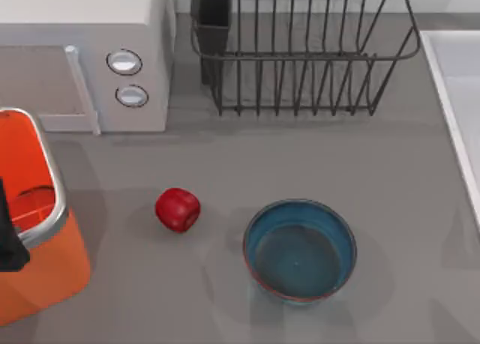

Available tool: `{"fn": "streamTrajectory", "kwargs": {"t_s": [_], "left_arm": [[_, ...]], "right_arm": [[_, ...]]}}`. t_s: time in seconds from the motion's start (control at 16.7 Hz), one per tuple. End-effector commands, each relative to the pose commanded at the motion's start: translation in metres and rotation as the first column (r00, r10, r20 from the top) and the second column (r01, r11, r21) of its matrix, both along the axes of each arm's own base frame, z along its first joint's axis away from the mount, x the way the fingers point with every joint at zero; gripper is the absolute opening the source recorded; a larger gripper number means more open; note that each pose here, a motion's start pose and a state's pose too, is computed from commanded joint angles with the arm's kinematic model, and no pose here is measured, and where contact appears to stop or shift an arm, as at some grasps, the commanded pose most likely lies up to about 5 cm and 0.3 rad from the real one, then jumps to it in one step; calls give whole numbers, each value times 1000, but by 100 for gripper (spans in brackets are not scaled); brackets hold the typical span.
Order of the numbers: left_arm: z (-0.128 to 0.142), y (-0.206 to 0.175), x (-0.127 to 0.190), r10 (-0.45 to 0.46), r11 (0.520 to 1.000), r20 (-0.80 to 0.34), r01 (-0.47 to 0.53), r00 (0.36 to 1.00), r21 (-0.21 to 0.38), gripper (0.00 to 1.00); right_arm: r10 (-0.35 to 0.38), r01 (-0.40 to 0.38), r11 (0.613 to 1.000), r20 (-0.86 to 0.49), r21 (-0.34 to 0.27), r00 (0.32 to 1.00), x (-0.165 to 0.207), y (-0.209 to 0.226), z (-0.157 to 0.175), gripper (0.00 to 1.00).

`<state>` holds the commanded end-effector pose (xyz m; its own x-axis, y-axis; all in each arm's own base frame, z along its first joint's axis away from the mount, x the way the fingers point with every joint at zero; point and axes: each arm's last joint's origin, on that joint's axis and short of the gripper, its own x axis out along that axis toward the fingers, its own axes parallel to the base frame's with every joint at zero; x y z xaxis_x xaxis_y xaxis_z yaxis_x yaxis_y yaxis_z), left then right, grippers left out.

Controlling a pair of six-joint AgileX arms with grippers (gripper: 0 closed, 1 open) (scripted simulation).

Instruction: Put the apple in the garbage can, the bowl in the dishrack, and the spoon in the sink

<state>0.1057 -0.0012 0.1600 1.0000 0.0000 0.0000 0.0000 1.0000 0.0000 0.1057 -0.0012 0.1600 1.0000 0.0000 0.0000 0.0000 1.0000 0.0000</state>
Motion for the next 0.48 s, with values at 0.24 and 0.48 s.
{"fn": "streamTrajectory", "kwargs": {"t_s": [0.24,0.48], "left_arm": [[5,-1,0,-9,1000,-19,9,1000,0,100],[38,-8,5,-67,998,-148,67,987,-3,100]], "right_arm": [[0,0,1000,0,0,1000,0,0,0,100],[0,0,1000,0,0,1000,0,0,0,100]]}}
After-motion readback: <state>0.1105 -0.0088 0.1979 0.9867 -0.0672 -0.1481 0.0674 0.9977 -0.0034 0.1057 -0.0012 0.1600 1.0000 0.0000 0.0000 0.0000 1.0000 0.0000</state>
